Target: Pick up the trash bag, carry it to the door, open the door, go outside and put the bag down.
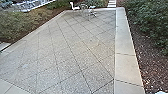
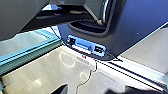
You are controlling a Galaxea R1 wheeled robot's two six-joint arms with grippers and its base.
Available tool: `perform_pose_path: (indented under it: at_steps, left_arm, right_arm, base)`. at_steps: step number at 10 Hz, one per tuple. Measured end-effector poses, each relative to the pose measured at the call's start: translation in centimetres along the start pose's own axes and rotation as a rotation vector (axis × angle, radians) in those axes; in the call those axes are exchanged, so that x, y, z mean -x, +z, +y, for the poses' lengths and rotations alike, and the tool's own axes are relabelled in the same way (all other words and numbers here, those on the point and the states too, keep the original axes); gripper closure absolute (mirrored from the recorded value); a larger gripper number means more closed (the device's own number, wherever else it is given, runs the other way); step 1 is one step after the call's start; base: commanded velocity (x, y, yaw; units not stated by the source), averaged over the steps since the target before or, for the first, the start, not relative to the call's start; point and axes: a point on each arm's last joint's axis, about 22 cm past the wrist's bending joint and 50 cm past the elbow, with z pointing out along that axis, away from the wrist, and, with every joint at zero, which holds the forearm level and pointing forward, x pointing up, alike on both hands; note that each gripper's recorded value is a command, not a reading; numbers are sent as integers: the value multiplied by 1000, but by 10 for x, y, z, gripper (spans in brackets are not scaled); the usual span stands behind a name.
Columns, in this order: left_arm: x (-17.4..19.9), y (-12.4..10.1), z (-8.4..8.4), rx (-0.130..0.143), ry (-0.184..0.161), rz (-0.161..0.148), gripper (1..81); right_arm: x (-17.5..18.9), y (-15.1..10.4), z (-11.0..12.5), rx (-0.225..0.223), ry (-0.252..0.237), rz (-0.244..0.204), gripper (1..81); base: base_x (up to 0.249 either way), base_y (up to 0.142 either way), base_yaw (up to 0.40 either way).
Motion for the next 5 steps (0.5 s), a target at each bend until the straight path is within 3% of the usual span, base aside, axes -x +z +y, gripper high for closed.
perform_pose_path:
  at_steps: [3, 5]
  left_arm:
    - [13, 1, -5, 0, -6, -26, 10]
    - [33, 4, -4, 15, 11, -43, 10]
  right_arm:
    - [0, 0, 3, 7, 1, 0, 10]
    - [-12, -5, 7, 20, -12, 26, 10]
  base:
    - [0, 0, 0]
    - [0, 0, 0]
